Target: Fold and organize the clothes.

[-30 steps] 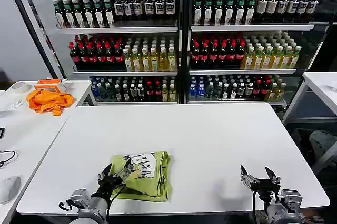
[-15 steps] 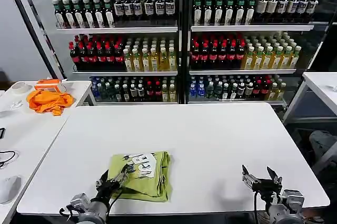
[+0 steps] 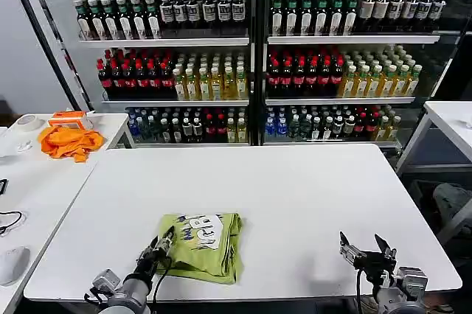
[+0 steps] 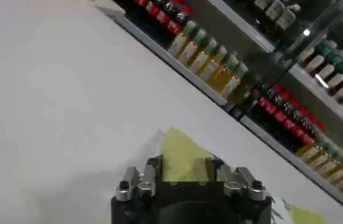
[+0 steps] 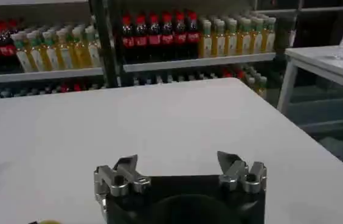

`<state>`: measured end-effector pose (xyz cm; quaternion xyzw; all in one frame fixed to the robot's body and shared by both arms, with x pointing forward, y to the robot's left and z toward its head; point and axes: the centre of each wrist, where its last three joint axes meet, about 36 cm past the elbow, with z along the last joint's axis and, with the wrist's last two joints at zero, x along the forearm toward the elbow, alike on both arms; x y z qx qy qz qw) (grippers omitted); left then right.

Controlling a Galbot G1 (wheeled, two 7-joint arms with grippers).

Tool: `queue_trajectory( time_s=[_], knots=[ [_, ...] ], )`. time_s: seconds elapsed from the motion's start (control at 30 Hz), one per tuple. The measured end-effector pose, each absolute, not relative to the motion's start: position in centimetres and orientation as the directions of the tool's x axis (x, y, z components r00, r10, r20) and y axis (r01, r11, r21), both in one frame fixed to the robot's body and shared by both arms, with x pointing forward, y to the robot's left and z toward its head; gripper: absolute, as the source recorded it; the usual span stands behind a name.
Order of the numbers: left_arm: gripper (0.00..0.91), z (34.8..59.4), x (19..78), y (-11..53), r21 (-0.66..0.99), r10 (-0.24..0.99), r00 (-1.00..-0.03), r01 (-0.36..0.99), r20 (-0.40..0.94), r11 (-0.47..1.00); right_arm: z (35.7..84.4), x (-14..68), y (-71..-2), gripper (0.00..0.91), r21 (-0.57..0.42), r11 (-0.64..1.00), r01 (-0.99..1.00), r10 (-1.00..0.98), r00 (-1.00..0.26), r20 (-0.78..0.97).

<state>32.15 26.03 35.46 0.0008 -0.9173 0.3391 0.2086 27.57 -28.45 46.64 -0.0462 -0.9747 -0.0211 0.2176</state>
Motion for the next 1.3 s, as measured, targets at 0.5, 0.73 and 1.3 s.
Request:
queue_trajectory(
  time_s=[0.5, 0.73, 1.3],
  knots=[
    [0.02, 35.5, 31.9, 26.6, -0.766, 0.176, -0.92, -0.173, 0.35, 0.619, 46.9, 27.2, -28.3, 0.907, 0.021, 0.995, 0.102, 0.084, -0.902, 0.424],
    [0.02, 37.1, 31.7, 27.5, -0.796, 0.173, -0.937, -0.149, 0.303, 0.586, 47.0, 27.3, -28.3, 0.907, 0.023, 0.995, 0.098, 0.079, -0.904, 0.419],
    [0.02, 50.6, 31.9, 41.3, -0.45, 0.049, -0.984, -0.035, 0.173, 0.892, 46.5, 28.2, -27.8, 0.907, 0.071, 0.994, 0.081, 0.046, -0.913, 0.405]
  ],
)
